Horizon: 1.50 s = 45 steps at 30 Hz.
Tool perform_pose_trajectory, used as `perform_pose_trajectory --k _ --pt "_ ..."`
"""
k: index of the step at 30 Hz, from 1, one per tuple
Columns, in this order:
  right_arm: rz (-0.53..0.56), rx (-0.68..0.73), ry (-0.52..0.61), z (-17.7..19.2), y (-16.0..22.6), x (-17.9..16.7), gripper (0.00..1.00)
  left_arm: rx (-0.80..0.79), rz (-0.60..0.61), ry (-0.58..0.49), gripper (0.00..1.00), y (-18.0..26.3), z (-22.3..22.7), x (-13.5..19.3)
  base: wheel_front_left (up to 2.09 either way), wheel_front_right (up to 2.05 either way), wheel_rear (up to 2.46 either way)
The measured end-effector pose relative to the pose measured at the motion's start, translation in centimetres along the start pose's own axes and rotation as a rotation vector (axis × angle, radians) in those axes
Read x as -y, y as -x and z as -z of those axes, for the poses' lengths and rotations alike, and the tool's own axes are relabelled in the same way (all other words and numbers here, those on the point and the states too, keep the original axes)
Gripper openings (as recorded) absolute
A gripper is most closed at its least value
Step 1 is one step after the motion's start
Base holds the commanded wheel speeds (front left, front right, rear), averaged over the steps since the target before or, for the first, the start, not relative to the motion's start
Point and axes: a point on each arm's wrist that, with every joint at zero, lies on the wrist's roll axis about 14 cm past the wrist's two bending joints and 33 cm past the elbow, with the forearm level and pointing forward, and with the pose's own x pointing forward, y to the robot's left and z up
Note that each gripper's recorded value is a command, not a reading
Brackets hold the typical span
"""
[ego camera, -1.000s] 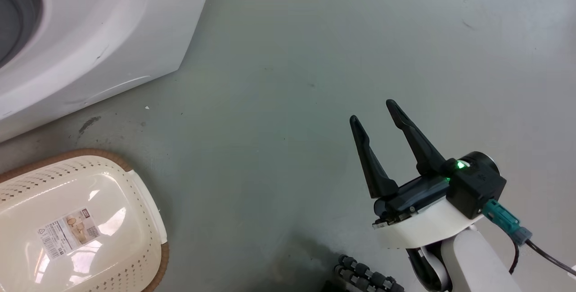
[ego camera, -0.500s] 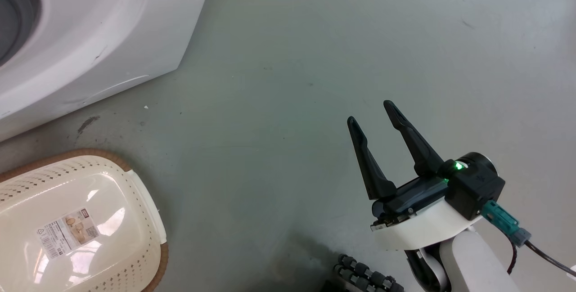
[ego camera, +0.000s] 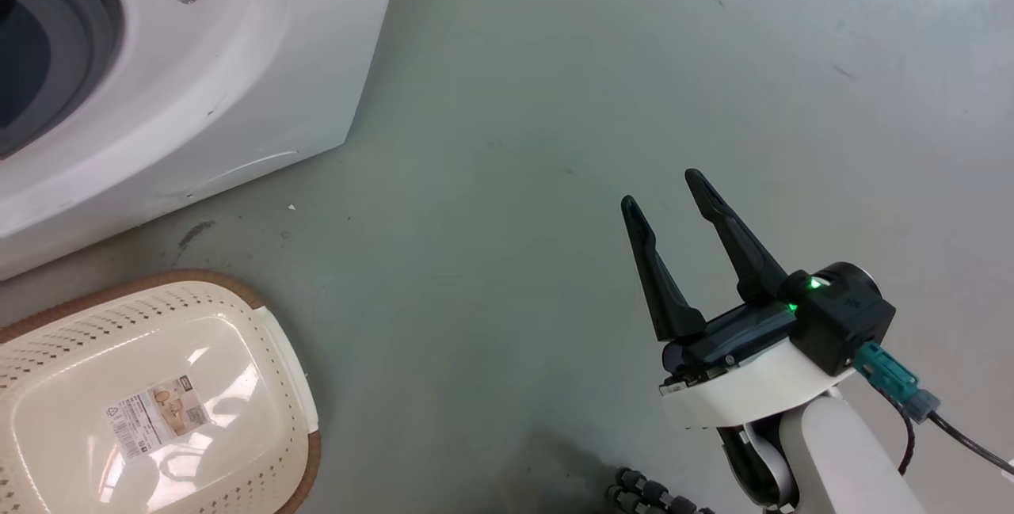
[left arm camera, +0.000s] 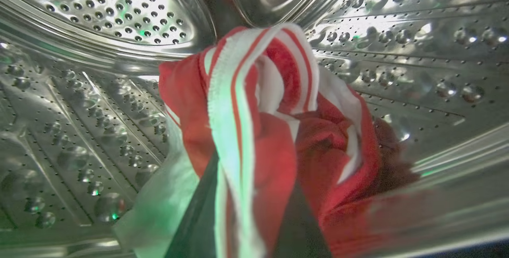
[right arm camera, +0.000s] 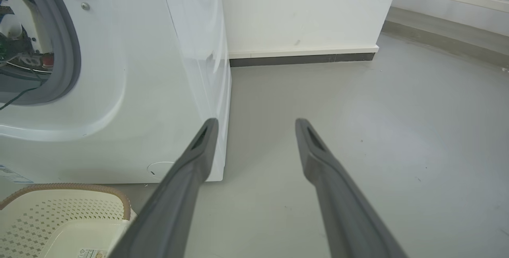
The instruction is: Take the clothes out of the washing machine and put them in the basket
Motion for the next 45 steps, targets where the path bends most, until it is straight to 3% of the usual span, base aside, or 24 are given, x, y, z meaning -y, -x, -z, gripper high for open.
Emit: perform_pose_trajectory --k 17,33,45 --pt "0.004 0.092 0.009 -2.9 2.8 0.1 1.00 0.178 0.022 0.039 0.00 9.5 -2.8 1.5 0.00 0.00 0.00" --pt "-0.094 0.171 0.011 -5.4 4.0 -3.0 1.00 0.369 -0.014 0.078 0.00 20.7 -8.8 -0.7 0.00 0.00 0.00" --pt "-0.137 0.182 0.017 -6.4 4.7 -4.4 1.00 0.484 -0.034 0.061 0.00 28.4 -9.5 -1.0 0.00 0.00 0.00"
